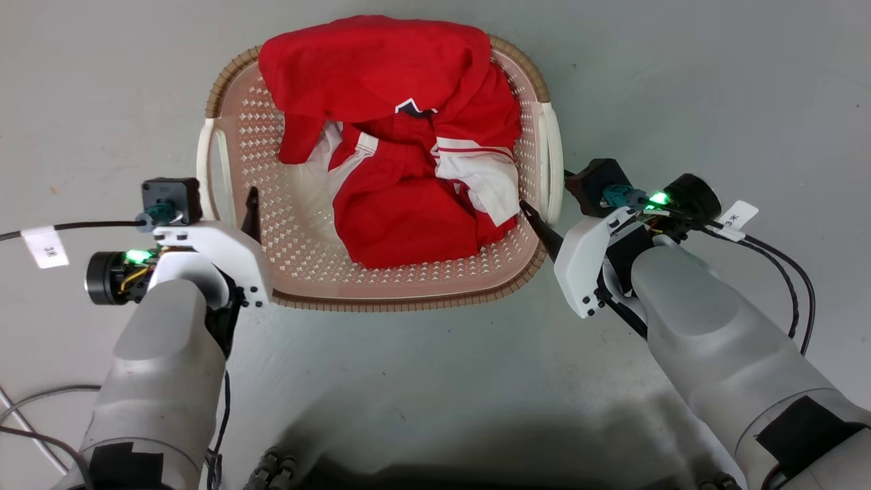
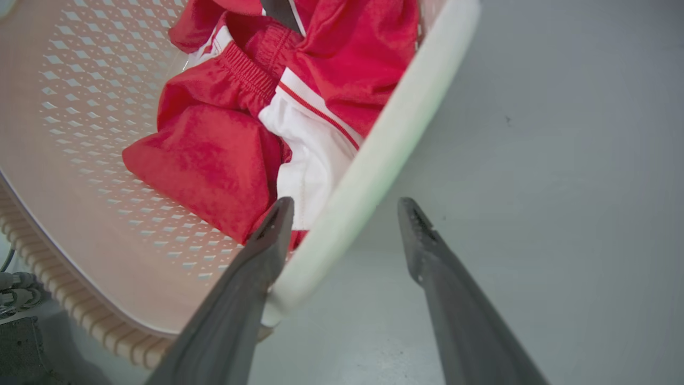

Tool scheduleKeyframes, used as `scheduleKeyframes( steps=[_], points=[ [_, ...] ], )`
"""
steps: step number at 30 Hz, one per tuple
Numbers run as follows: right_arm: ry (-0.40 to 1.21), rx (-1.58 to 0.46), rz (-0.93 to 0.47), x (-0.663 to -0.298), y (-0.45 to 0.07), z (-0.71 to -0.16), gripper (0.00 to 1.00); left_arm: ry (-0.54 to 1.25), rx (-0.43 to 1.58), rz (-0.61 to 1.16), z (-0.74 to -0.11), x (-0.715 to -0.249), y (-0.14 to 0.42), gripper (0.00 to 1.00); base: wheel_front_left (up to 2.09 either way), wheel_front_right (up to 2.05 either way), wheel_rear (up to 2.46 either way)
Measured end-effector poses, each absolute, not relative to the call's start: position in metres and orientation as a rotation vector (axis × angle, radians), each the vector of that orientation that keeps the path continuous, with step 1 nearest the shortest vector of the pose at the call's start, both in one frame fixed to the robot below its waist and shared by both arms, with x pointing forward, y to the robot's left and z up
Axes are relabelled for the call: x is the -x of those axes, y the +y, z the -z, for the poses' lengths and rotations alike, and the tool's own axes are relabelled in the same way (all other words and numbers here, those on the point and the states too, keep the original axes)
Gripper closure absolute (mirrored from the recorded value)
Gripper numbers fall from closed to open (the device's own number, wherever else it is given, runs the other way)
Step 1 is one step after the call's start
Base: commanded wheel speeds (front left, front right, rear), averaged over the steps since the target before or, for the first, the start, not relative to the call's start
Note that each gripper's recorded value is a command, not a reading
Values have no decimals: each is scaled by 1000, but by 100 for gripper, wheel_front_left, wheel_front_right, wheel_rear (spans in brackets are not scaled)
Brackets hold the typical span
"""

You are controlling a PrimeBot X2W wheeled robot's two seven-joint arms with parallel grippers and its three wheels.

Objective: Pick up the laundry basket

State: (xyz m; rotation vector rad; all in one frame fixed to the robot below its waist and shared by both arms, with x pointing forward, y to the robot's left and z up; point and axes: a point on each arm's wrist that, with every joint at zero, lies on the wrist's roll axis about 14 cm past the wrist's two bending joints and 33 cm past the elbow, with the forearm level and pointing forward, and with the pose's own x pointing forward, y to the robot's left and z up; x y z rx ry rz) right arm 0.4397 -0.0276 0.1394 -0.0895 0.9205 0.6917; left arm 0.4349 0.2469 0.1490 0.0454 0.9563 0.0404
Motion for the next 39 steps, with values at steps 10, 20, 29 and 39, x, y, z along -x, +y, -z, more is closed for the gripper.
scheduleKeyframes(
  steps=[10,20,29,39],
  points=[
    [936,109,-681,-441,-32,-141,100,965,-28,-5,-150,-436,231,100,0,0,0],
    [954,150,-665,-430,-41,-170,100,939,-13,21,-182,-429,217,100,0,0,0],
    [963,173,-616,-412,-57,-212,100,926,23,40,-220,-416,202,100,0,0,0],
    [961,201,-553,-393,-75,-261,100,924,59,82,-264,-406,183,100,0,0,0]
  ],
)
